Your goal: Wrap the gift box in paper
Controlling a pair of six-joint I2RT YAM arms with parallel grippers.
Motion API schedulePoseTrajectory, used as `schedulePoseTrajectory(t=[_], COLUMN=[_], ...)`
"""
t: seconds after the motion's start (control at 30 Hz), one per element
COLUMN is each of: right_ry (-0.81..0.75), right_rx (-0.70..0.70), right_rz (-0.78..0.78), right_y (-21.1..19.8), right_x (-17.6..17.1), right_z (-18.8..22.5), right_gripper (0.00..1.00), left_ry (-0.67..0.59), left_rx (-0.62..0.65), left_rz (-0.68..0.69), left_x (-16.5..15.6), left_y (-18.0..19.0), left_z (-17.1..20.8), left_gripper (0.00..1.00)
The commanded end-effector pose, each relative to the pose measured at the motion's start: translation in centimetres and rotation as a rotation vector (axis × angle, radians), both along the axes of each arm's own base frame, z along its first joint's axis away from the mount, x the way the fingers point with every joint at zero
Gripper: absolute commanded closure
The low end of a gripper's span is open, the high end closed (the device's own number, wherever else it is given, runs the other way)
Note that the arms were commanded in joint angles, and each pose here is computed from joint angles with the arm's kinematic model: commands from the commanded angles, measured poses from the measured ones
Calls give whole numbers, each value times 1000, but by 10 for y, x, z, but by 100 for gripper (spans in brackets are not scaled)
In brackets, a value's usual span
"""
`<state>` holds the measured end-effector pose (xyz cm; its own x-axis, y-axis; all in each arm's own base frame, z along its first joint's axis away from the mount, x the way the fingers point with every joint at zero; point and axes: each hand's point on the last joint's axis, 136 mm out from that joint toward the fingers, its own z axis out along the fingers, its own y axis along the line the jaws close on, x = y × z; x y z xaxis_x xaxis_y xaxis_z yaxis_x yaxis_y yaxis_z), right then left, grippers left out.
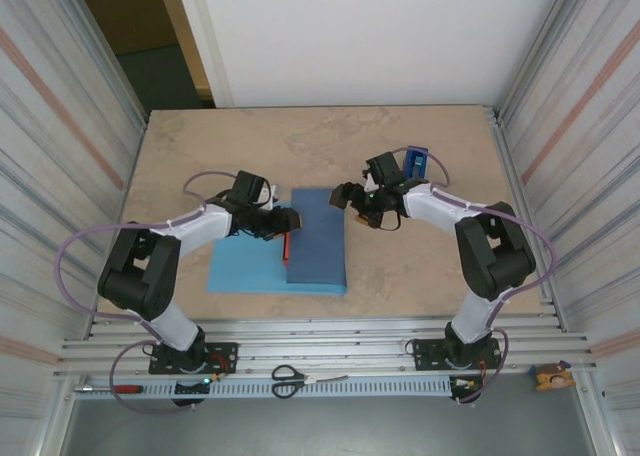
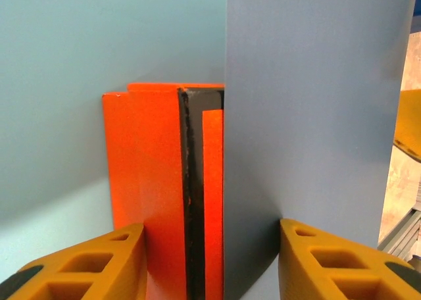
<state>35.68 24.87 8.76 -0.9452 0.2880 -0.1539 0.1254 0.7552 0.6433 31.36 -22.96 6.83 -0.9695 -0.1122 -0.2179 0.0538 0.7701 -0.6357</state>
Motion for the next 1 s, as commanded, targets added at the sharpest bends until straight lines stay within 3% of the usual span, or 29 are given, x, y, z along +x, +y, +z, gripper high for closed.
schedulePoseTrajectory(t=[0.0, 0.37, 0.97], right_ry=[-25, -52, 24], right_rx=[1, -2, 38], right_rz=[23, -1, 99], right_y=[-16, -61, -20], right_x=[-7, -13, 0], right_z=[17, 31, 4], right_gripper=[11, 8, 10], left_ry=[153, 153, 156], left_rx=[113, 125, 133], left_rz=[29, 56, 45], left_x=[-25, -10, -11], left_y=[6, -19, -28], left_z=[-42, -43, -46], left_gripper=[52, 52, 52])
